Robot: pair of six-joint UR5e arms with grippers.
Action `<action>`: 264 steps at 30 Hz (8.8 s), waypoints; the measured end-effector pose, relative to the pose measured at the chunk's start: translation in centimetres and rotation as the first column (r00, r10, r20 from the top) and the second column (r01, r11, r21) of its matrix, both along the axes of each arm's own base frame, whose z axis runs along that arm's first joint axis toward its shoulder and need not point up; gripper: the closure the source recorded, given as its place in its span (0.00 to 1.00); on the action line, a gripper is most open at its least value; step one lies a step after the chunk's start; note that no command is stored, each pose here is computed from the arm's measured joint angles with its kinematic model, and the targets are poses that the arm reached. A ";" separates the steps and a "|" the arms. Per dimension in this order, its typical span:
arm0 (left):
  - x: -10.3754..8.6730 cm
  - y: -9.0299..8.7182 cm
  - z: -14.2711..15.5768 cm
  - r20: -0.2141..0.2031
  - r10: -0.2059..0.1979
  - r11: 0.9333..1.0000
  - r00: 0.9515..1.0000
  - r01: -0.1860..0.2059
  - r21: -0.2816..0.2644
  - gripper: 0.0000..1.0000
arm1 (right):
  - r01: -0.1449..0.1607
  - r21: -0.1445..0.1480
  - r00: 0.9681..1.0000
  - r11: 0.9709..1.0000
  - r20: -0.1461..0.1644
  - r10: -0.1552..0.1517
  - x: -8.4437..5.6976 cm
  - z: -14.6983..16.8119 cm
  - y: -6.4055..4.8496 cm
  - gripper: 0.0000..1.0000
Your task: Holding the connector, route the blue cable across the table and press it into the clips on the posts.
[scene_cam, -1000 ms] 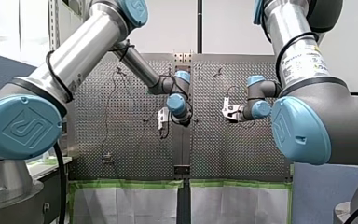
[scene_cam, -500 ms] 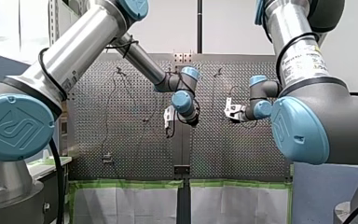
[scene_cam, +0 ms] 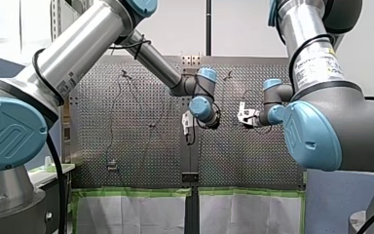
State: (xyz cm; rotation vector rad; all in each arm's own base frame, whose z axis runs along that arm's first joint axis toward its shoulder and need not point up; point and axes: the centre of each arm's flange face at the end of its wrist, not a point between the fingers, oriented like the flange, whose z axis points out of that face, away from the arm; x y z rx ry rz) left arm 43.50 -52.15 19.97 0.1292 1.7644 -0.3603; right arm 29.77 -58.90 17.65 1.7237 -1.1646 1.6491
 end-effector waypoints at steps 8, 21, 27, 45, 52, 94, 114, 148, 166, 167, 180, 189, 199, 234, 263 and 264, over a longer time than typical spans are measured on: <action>1.2 -1.4 -1.6 0.013 0.046 0.999 0.999 -0.046 0.001 0.00 | 0.011 0.001 1.000 1.000 0.003 -0.011 -0.6 0.0 -0.3 1.00; 1.8 -3.9 -4.6 -0.021 0.103 0.993 0.994 -0.102 0.060 0.00 | 0.018 0.000 1.000 1.000 0.009 -0.018 -0.9 0.2 -0.6 1.00; 3.0 -4.6 -6.0 -0.010 0.156 0.986 0.988 -0.155 0.068 0.00 | 0.019 0.000 1.000 1.000 0.011 -0.019 -0.9 0.2 -0.6 1.00; 6.1 -6.5 -4.4 0.050 0.212 0.977 0.976 -0.212 0.000 0.00 | 0.019 0.001 1.000 1.000 0.013 -0.019 -0.9 0.2 -0.6 1.00; 8.2 -6.8 -3.5 0.070 0.240 0.971 0.968 -0.238 -0.028 0.00 | 0.019 0.001 1.000 1.000 0.013 -0.019 -0.9 0.2 -0.6 1.00; 9.1 -7.3 -4.7 0.008 0.215 0.974 0.976 -0.214 -0.068 1.00 | -0.031 -0.015 0.998 0.999 0.046 0.032 -0.5 4.5 0.0 1.00; 6.2 -7.8 5.1 0.029 0.220 0.968 0.975 -0.215 -0.128 1.00 | -0.043 -0.066 0.979 0.997 0.195 0.055 -0.7 15.0 2.0 1.00; 4.7 -8.3 14.9 0.116 0.211 0.950 0.971 -0.176 -0.259 1.00 | -0.009 -0.116 0.959 0.993 0.281 0.042 -4.1 24.1 4.3 1.00; 8.2 -6.2 16.8 0.145 0.236 0.937 0.961 -0.186 -0.296 1.00 | -0.055 -0.124 0.953 0.991 0.289 0.089 -4.3 24.7 4.0 1.00; 8.2 -6.2 16.9 0.146 0.235 0.937 0.961 -0.184 -0.297 1.00 | -0.056 -0.125 0.953 0.991 0.290 0.090 -4.4 24.7 3.9 1.00; 6.7 -6.9 17.0 0.125 0.180 0.958 0.976 -0.145 -0.247 1.00 | -0.034 -0.130 0.953 0.991 0.294 0.071 -4.0 24.4 3.8 1.00; 4.6 -7.9 17.7 0.117 0.146 0.968 0.982 -0.117 -0.223 1.00 | -0.035 -0.128 0.953 0.991 0.294 0.072 -4.0 24.3 3.8 1.00; 5.2 -6.6 19.0 0.125 0.193 0.958 0.973 -0.159 -0.238 1.00 | -0.036 -0.128 0.953 0.991 0.294 0.072 -3.9 24.3 3.9 1.00; 9.9 -4.8 18.9 0.219 0.194 0.949 0.956 -0.126 -0.289 0.17 | -0.037 -0.128 0.953 0.991 0.294 0.074 -3.9 24.3 3.9 1.00; 9.9 -4.8 18.9 0.219 0.194 0.949 0.956 -0.126 -0.288 0.02 | -0.035 -0.128 0.953 0.991 0.294 0.071 -4.0 24.3 3.8 1.00; 9.9 -4.8 18.9 0.219 0.194 0.949 0.956 -0.126 -0.288 0.02 | -0.035 -0.128 0.953 0.991 0.294 0.072 -4.0 24.3 3.8 1.00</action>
